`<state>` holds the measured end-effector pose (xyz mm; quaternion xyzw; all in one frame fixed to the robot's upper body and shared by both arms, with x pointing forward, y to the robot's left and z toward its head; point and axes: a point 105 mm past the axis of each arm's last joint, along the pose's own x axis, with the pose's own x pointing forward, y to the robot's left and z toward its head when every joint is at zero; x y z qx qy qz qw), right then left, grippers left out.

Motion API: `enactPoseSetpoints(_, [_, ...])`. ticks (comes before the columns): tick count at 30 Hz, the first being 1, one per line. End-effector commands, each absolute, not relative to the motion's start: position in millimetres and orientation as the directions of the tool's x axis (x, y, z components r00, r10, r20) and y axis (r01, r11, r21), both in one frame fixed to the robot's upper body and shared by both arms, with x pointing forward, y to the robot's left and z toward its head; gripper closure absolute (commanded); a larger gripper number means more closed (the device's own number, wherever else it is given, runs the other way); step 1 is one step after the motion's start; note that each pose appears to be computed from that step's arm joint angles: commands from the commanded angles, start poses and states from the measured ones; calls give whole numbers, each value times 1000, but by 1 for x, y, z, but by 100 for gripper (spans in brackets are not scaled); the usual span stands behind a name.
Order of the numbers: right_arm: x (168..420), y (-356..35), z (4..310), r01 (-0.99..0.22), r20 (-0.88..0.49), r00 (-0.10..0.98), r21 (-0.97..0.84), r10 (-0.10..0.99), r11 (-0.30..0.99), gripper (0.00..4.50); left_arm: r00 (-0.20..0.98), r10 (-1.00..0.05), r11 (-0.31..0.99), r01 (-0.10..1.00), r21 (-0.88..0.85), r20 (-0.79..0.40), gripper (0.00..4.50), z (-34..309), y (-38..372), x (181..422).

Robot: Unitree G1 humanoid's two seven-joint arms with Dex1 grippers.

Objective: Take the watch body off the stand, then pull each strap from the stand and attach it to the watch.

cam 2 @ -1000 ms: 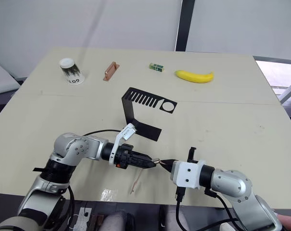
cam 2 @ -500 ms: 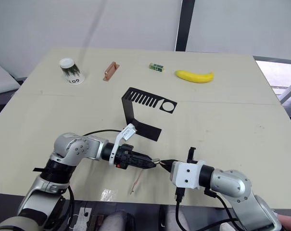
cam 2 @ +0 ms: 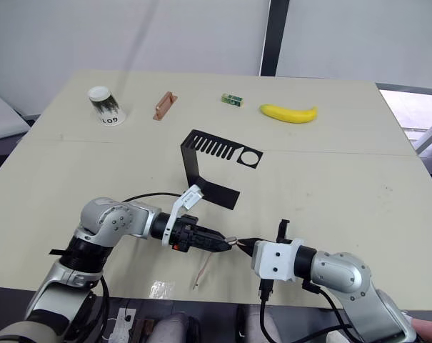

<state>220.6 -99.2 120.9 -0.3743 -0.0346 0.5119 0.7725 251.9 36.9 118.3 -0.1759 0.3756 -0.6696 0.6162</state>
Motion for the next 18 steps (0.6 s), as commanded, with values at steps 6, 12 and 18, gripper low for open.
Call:
enactPoseSetpoints(6, [212,-80,137,-743,-263,406,-652,875,148,450,-322,-932,-118,703,-702,-166,290,130,16,228])
enactPoseSetpoints(12, [212,-78,138,-752,-271,400,-643,876,145,450,-326,-931,-120,701,-702,-166,290,130,15,227])
enactPoseSetpoints(18, [211,-78,139,-759,-279,397,-636,874,142,450,-328,-930,-121,702,-702,-168,290,129,15,227])
